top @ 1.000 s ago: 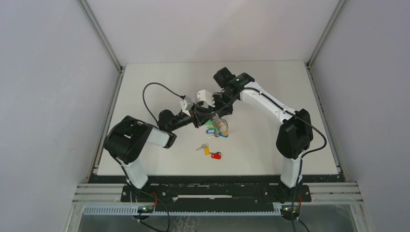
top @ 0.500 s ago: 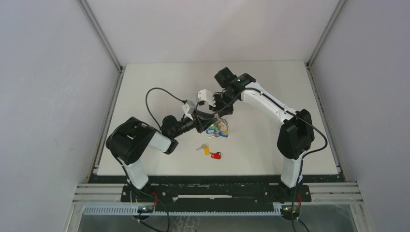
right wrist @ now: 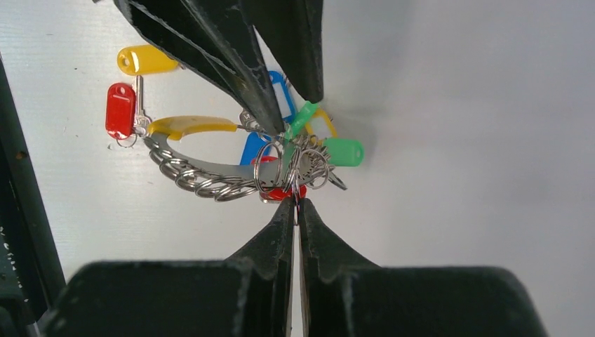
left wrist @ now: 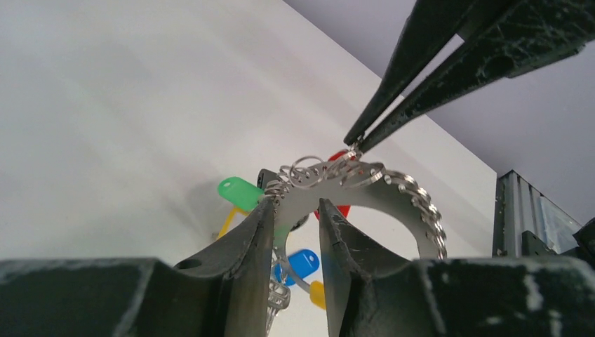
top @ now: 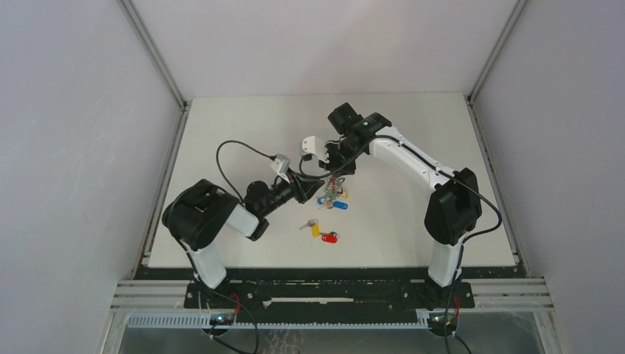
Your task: Put the keys on the keyring
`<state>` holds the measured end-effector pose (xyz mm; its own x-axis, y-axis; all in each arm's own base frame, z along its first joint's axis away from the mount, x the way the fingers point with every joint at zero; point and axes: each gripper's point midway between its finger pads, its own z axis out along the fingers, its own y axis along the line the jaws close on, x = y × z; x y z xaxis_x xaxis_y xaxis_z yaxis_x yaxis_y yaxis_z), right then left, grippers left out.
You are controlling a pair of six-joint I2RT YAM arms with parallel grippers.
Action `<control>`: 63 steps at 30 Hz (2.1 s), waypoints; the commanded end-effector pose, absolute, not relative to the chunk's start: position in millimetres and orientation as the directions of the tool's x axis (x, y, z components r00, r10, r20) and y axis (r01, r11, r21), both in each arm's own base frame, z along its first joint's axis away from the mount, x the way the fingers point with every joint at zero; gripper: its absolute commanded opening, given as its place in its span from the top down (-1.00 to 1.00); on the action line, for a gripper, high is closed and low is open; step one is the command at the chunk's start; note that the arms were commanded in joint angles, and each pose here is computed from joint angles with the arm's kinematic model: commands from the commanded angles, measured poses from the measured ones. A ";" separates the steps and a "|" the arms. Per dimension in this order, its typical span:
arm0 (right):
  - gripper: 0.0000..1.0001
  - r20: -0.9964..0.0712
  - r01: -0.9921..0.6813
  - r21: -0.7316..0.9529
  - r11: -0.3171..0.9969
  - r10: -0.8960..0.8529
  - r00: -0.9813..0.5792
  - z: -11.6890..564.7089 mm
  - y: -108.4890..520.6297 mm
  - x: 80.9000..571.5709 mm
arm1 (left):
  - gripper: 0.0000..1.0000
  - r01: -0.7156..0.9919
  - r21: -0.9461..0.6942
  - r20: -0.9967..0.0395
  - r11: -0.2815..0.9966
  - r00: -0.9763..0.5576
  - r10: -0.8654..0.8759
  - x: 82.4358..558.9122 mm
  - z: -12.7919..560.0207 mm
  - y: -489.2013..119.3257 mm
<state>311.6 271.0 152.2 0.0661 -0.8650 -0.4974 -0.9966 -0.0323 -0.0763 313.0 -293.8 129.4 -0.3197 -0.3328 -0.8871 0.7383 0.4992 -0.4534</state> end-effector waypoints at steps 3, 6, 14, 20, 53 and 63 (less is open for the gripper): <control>1.00 -0.553 -0.989 -0.149 -0.021 -0.827 0.101 181.4 274.0 313.9 | 0.26 0.821 -0.321 -0.929 0.473 -0.175 -0.327 292.3 167.6 -285.2; 1.00 -0.551 -0.988 -0.150 -0.021 -0.828 0.101 179.7 274.0 314.2 | 0.26 0.822 -0.325 -0.920 0.469 -0.159 -0.359 297.8 183.0 -280.3; 1.00 -0.555 -0.988 -0.153 -0.029 -0.825 0.110 176.6 275.0 313.2 | 0.25 0.824 -0.331 -0.911 0.459 -0.154 -0.382 317.0 191.6 -288.5; 1.00 -0.564 -0.988 -0.150 -0.041 -0.817 0.120 175.2 276.4 310.4 | 0.25 0.818 -0.342 -0.913 0.463 -0.173 -0.369 330.3 179.8 -296.0; 1.00 -0.557 -0.989 -0.148 -0.029 -0.824 0.108 172.9 273.7 310.6 | 0.24 0.866 -0.192 -0.961 0.461 -0.071 -0.267 306.5 171.7 -292.2; 1.00 -0.554 -0.988 -0.151 -0.036 -0.825 0.115 172.6 275.8 309.4 | 0.25 0.912 -0.123 -0.968 0.391 -0.023 -0.251 307.7 183.1 -303.9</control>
<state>307.7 269.4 145.5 0.0693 -0.8581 -0.5087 -0.9962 -0.0327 -0.0804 306.7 -296.1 156.2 -0.1227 -0.2333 -0.9646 0.8722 0.4383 -0.2170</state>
